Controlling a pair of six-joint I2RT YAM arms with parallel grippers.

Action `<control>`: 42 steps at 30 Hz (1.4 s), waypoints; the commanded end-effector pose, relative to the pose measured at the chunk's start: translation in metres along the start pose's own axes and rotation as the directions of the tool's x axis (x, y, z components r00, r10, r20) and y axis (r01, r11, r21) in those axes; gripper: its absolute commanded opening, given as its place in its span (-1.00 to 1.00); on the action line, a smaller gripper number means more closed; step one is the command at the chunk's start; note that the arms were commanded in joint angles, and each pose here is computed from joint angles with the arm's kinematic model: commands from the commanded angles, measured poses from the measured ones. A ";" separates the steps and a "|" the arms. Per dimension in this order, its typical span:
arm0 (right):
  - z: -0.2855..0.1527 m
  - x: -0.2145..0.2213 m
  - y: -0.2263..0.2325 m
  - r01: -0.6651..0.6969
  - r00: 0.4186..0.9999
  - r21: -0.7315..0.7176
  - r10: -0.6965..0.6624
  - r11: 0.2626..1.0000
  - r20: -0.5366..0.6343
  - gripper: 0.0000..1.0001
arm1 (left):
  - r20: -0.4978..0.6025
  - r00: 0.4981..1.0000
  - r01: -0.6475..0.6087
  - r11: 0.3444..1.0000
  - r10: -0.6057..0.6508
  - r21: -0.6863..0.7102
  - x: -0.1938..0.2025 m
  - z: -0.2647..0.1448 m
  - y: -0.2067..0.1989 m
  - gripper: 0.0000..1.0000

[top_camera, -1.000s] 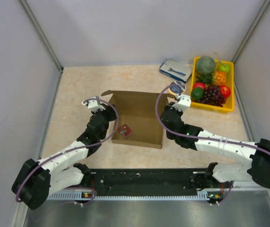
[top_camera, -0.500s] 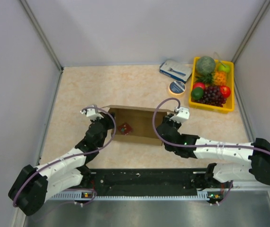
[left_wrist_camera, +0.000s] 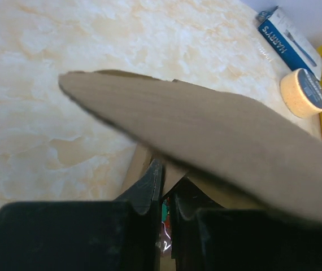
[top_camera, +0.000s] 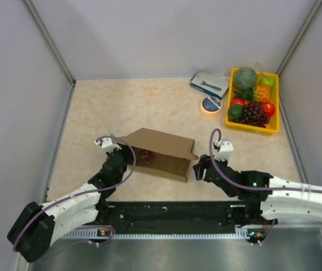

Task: Fold the paper box

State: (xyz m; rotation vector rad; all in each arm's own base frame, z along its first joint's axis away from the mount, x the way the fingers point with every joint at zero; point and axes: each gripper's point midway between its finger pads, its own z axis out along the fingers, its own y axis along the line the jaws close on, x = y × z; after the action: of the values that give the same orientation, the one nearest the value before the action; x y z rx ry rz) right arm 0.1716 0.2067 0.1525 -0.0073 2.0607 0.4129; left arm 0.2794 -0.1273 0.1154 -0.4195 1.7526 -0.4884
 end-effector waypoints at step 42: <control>0.099 -0.012 0.207 -0.710 0.647 -0.547 0.104 0.443 -0.755 0.16 | -0.551 0.822 0.216 0.974 -0.142 0.071 0.007 -0.150 -0.032 0.18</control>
State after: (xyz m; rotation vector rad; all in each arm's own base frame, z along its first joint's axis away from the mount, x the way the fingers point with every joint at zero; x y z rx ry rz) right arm 0.2194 0.4302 0.1846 -0.1623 2.3364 1.9112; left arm 0.1923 -0.1250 0.1335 -0.4292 2.0899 -0.6379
